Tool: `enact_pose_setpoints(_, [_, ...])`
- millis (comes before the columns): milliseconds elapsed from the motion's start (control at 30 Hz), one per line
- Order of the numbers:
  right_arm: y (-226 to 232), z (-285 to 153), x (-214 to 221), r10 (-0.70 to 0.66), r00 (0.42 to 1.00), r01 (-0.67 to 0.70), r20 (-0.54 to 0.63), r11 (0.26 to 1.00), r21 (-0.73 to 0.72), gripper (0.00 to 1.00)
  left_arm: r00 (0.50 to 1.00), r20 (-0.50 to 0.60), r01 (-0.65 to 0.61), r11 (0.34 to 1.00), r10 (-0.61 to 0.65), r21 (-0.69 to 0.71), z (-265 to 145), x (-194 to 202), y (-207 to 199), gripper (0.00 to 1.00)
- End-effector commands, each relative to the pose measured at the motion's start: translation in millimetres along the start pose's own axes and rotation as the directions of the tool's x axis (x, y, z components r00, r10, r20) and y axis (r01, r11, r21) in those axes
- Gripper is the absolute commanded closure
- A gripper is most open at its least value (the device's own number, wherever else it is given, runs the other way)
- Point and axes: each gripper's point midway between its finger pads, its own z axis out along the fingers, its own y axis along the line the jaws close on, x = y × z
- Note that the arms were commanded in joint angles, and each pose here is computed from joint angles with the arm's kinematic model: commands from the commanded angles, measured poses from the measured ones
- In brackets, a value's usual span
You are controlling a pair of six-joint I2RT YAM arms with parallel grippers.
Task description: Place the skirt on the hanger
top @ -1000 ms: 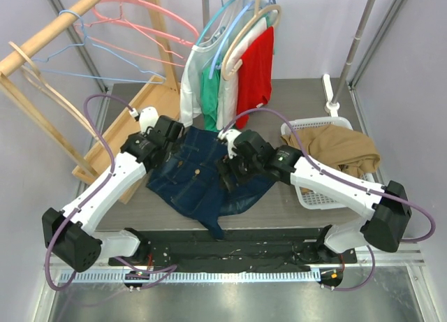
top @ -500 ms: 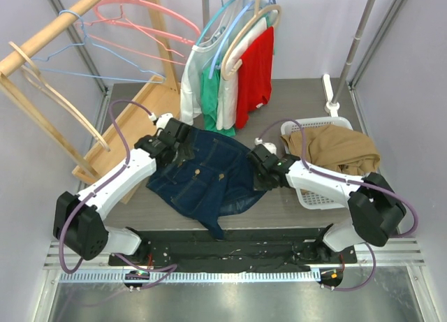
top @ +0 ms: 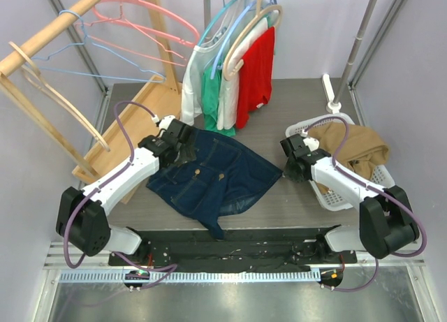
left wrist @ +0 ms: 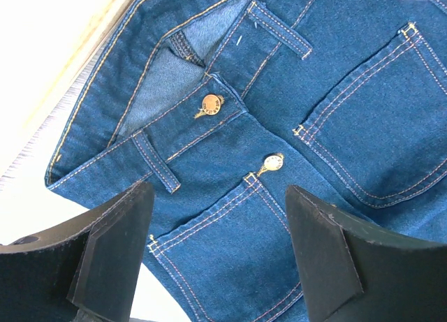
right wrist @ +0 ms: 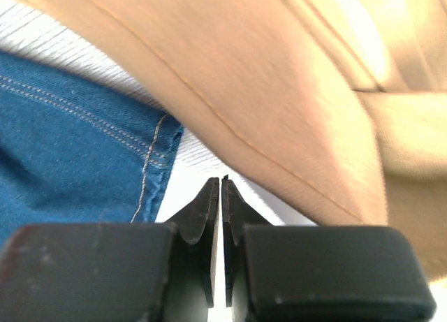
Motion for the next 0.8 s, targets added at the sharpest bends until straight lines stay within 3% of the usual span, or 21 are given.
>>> enact_pose_setpoints(0, [33,-10,-20,-0.046,0.998,0.050,0.037,0.992,-0.119,0.86,1.000,0.015,0.005,1.000,-0.005,-0.002,2,-4,0,0.20])
enact_pose_setpoints(167, [77,-24,-12,-0.118,0.993,0.120,0.022,0.956,-0.267,0.68,1.000,0.014,-0.002,1.000,0.003,-0.020,4,-2,4,0.20])
enact_pose_setpoints(333, [110,-24,7,-0.195,0.981,0.181,-0.015,0.932,-0.315,0.66,1.000,-0.024,0.002,0.999,-0.003,-0.034,11,9,5,0.20])
enact_pose_setpoints(500, [116,2,31,-0.239,0.965,0.201,-0.112,0.941,-0.272,0.68,0.998,-0.066,0.014,0.997,-0.019,-0.072,18,27,15,0.20])
enact_pose_setpoints(767, [105,47,1,-0.291,0.951,0.284,-0.103,0.956,-0.077,0.69,0.988,-0.127,0.071,0.991,-0.085,-0.111,27,55,32,0.20])
